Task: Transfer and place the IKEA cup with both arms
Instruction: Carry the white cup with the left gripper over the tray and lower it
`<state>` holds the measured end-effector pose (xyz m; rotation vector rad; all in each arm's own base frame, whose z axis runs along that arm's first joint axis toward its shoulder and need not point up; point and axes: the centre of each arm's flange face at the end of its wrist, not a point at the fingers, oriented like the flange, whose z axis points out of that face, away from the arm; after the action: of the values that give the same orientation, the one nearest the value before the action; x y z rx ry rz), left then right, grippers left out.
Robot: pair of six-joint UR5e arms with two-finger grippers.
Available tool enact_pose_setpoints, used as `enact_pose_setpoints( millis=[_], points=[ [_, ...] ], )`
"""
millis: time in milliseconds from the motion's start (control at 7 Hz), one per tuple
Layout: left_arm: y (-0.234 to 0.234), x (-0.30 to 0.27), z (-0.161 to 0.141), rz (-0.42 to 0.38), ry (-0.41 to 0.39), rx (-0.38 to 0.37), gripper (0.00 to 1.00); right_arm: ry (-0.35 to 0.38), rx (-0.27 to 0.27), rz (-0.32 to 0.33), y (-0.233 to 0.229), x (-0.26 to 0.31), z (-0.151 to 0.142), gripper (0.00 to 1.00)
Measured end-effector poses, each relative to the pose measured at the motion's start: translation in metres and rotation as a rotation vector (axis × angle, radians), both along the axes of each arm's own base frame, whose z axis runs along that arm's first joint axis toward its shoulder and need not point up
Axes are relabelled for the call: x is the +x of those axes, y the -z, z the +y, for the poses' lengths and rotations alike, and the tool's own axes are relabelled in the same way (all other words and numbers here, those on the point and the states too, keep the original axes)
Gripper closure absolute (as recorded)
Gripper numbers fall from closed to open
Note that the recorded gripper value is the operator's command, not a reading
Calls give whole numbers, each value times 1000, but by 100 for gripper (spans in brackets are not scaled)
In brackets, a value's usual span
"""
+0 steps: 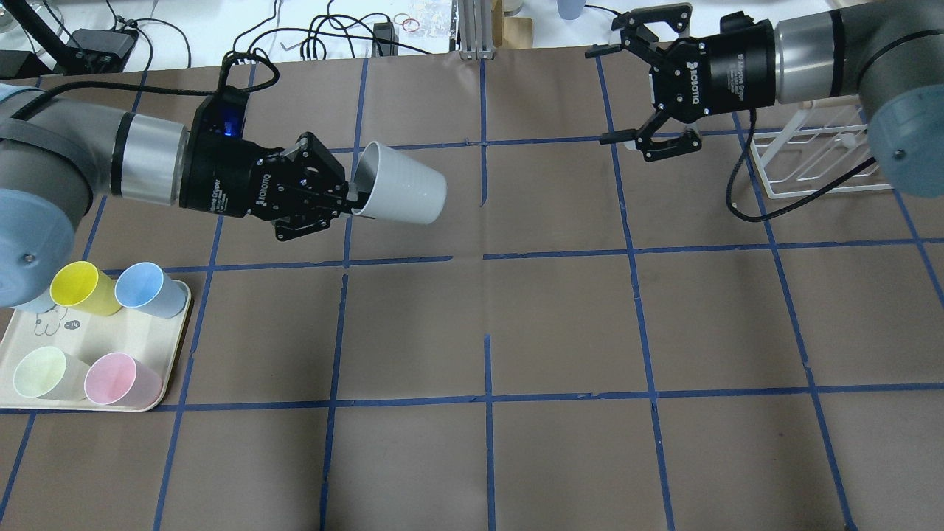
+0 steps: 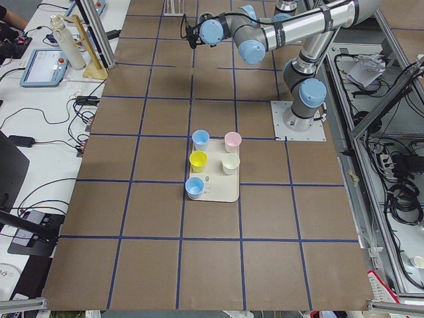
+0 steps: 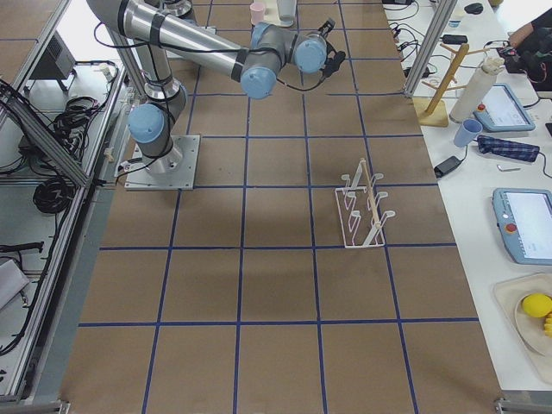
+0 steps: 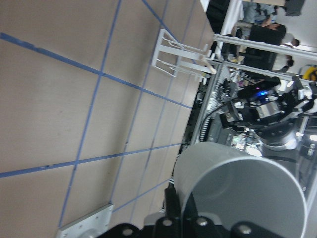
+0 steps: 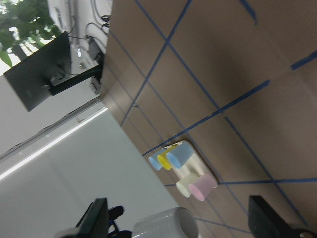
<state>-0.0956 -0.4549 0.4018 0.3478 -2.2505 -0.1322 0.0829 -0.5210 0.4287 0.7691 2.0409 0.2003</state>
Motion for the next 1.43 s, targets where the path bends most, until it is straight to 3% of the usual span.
enact_pose_setpoints(
  millis=[143, 429, 571, 714, 857, 1000, 1429],
  points=[
    [-1, 21, 2, -153, 19, 1, 100, -3, 3, 189, -17, -6, 19, 0],
    [-13, 79, 1, -448, 85, -13, 100, -29, 30, 490, -34, -9, 47, 0],
    [-18, 120, 4, -573, 157, -31, 100, -91, 56, 654, -38, 2, 57, 0],
    [-18, 171, 10, -645, 224, -50, 100, -192, 69, 811, -41, 22, 68, 0],
    [-13, 232, 21, -663, 270, -74, 100, -289, 62, 907, -37, 43, 79, 0],
    [-9, 286, 32, -668, 301, -107, 100, -349, 48, 940, -33, 54, 87, 0],
    [4, 418, 55, -730, 438, -166, 100, -483, -41, 963, -37, 56, 93, 0]
  ],
)
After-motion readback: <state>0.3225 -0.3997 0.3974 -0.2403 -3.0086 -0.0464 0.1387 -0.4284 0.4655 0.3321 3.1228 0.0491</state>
